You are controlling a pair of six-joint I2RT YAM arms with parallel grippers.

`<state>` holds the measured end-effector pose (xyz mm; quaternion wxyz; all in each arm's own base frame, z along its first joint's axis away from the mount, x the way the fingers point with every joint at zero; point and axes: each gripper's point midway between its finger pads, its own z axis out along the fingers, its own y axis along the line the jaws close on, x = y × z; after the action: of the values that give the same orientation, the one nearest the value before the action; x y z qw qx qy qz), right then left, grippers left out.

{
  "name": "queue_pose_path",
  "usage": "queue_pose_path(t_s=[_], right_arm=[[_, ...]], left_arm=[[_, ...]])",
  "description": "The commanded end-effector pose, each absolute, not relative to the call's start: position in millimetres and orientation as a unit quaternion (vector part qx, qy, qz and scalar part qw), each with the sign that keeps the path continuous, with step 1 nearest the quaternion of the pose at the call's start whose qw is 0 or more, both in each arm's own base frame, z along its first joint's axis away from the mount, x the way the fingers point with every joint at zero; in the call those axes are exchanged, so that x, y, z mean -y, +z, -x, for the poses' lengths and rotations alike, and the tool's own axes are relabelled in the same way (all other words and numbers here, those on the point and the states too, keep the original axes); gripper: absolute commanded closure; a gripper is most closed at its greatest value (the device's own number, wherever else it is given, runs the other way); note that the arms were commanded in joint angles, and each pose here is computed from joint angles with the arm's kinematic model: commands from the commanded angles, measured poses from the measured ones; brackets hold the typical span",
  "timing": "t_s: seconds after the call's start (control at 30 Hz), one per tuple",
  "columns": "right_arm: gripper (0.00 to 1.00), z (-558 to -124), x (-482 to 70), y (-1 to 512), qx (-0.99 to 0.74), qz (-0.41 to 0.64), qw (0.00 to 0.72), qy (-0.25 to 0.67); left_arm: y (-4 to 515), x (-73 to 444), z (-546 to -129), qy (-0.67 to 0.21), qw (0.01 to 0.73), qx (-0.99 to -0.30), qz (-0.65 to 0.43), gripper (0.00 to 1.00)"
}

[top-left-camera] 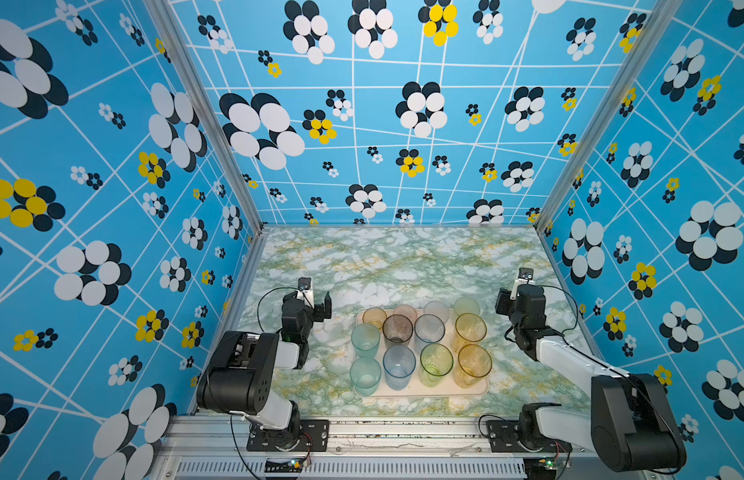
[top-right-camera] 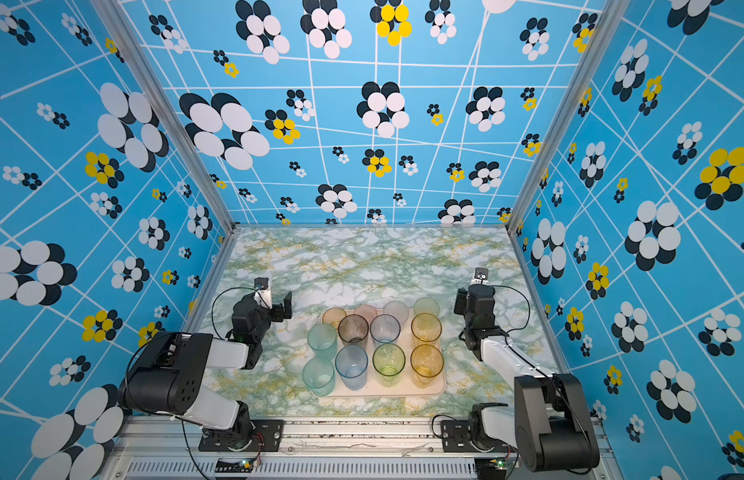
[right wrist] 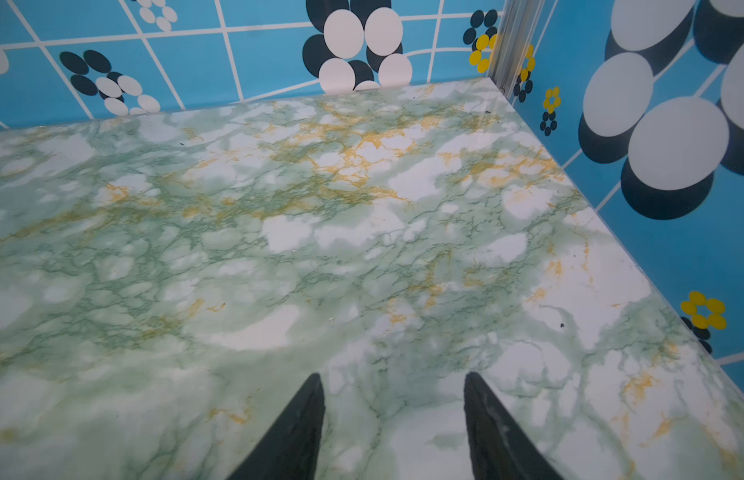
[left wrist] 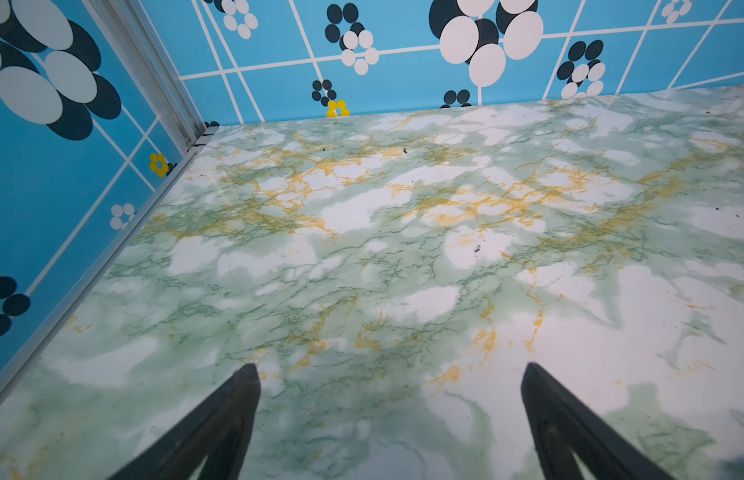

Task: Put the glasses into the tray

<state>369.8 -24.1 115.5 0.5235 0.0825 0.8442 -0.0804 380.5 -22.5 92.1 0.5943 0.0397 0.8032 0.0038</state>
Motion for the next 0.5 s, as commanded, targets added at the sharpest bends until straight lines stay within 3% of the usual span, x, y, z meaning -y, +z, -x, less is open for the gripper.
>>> queue_pose_path(t_s=[0.0, 0.47], right_arm=[[0.43, -385.8, 27.9, 133.1, -0.807, -0.076, 0.577, -0.096], [0.43, -394.0, 29.1, 95.8, -0.81, -0.076, 0.578, -0.063]], left_arm=[[101.0, 24.6, -384.1, 0.011, 0.61, -0.791, -0.046, 0.01], [99.2, 19.3, -390.3, 0.023, 0.598, -0.801, -0.031, 0.01]])
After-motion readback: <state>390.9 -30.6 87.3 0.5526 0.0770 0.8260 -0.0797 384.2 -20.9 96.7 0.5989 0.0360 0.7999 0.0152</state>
